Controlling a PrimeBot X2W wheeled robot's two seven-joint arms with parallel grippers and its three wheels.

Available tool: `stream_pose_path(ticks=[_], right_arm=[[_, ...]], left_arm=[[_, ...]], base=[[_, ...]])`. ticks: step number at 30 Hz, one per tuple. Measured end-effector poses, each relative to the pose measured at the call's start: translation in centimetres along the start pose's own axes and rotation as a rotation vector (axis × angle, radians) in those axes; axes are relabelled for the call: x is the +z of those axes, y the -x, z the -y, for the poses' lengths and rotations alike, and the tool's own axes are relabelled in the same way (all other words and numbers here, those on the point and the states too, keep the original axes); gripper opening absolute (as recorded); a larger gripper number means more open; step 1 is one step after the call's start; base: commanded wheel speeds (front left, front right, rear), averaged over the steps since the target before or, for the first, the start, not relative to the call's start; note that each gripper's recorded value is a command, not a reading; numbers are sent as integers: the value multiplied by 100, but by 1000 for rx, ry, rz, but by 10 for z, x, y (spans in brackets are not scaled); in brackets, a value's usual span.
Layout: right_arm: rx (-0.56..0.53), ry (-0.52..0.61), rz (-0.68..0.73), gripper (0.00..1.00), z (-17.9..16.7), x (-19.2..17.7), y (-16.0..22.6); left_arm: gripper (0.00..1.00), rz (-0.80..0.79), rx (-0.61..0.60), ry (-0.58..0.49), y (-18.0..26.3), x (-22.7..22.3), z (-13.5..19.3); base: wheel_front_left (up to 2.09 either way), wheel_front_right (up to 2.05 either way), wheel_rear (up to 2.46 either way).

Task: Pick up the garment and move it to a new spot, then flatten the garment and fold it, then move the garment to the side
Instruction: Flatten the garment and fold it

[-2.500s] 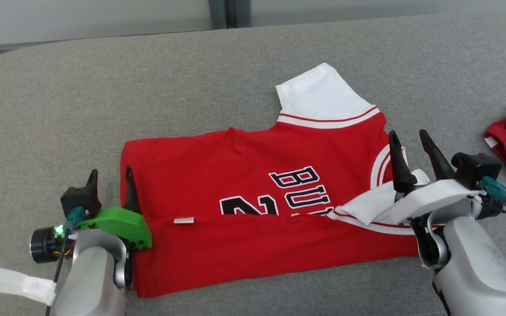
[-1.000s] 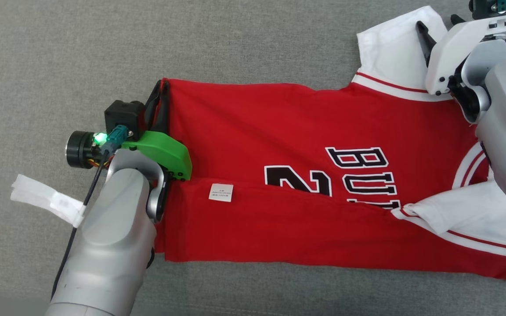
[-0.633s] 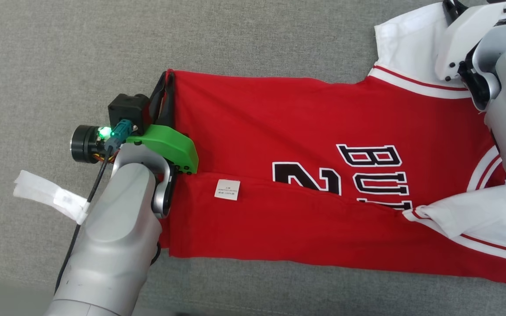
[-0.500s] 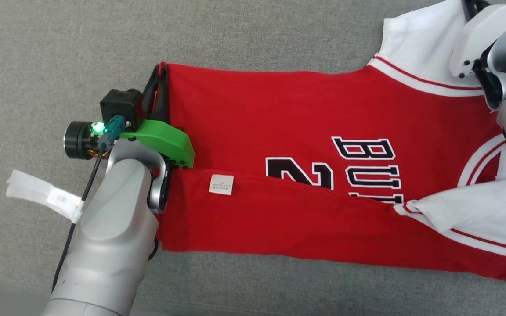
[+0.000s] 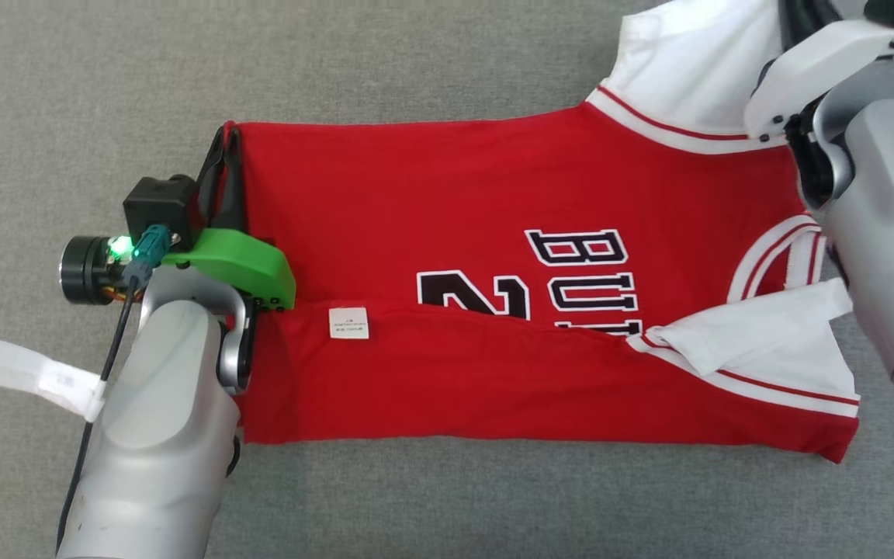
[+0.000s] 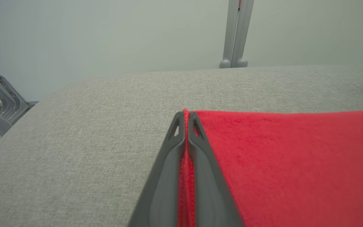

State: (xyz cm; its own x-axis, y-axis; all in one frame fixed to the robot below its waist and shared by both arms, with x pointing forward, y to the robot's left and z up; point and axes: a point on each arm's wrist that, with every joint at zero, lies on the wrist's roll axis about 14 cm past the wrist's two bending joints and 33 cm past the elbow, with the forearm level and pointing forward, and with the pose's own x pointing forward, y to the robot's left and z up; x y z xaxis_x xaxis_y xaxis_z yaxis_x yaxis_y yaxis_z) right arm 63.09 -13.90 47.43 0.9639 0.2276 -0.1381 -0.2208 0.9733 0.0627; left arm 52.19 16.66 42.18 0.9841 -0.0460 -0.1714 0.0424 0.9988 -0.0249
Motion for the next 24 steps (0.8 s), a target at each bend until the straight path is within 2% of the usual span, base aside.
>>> stream_pose_path(ticks=[8,24], right_arm=[[-5,-109,55,0,0,3,54],[-55,-290,46,0,-3,-35,174]], left_arm=[[0,-34,-9,-3,24,-10,4],[0,-116,7,25,91,-39,7]], base=[[0,0,0],[0,0,0]])
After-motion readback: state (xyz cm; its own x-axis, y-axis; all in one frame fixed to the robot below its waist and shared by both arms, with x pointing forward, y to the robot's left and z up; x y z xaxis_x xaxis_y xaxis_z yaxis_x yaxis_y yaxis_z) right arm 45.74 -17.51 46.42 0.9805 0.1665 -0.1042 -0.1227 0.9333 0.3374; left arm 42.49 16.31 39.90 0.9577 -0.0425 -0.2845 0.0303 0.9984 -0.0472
